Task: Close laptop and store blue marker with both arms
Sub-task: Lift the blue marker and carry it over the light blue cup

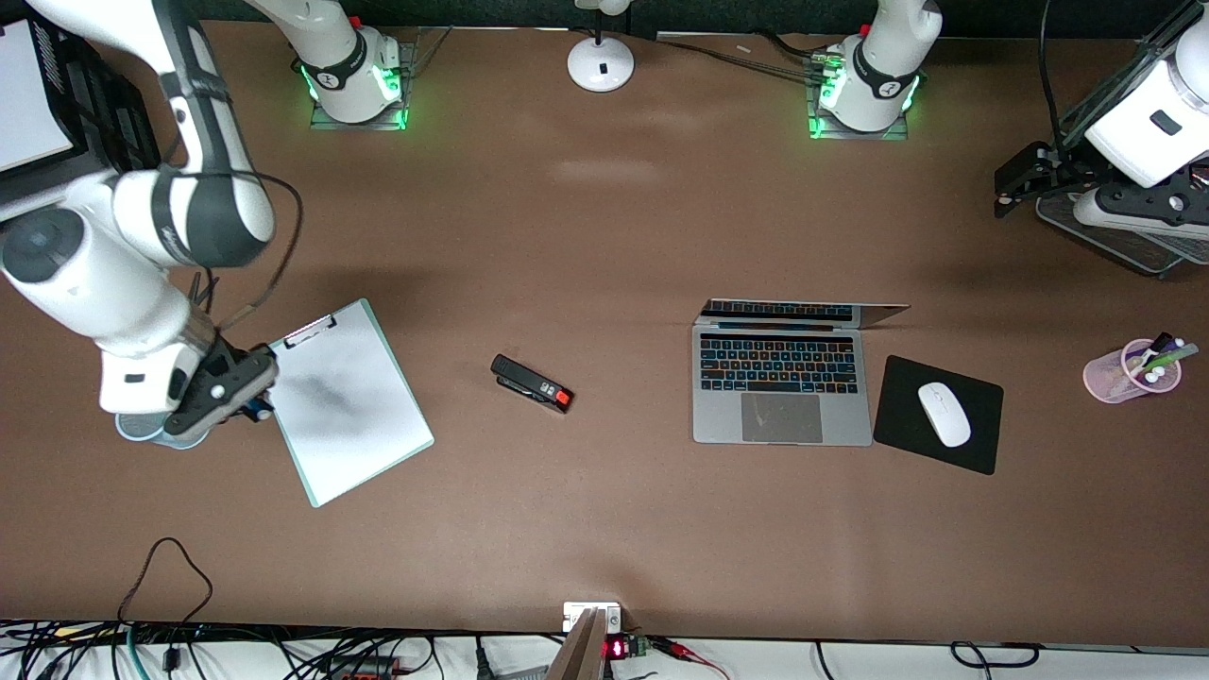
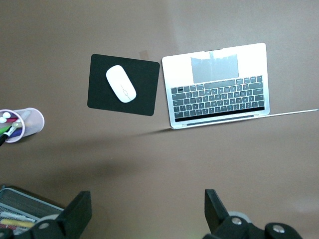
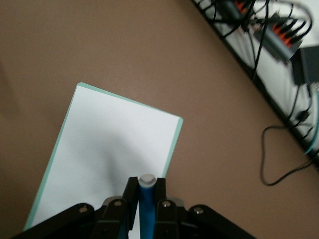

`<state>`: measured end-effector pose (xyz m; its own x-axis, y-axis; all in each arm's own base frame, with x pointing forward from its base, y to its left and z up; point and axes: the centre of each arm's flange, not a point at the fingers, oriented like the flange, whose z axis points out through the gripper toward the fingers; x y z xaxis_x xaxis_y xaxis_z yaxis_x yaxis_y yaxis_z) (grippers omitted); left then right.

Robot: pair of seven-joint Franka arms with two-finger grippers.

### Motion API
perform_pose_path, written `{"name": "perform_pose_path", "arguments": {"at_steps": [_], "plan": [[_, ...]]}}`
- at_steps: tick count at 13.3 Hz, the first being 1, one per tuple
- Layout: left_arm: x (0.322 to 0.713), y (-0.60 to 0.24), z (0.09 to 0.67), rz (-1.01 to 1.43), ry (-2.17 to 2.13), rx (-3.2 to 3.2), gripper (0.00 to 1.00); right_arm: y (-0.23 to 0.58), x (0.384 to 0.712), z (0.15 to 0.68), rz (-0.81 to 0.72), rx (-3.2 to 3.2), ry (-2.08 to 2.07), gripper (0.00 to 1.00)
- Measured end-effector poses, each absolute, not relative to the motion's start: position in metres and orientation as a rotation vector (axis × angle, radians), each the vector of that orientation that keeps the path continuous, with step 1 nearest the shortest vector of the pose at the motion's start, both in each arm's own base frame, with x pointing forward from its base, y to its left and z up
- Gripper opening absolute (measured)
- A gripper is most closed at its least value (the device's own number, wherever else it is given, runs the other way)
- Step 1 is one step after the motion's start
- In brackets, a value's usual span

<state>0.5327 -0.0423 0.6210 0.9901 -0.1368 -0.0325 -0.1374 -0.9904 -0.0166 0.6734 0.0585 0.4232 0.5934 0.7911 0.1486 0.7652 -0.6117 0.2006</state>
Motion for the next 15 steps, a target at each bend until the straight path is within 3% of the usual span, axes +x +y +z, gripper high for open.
{"name": "perform_pose_path", "arguments": {"at_steps": [7,15], "plan": [[0.533,-0.042,0.621,0.049,0.215,-3.115,1.00,0.011,0.669,0.473,0.464,2.407,1.745,0.18],[0.533,-0.042,0.621,0.049,0.215,-3.115,1.00,-0.054,0.657,0.455,0.565,2.145,2.246,0.18]]}}
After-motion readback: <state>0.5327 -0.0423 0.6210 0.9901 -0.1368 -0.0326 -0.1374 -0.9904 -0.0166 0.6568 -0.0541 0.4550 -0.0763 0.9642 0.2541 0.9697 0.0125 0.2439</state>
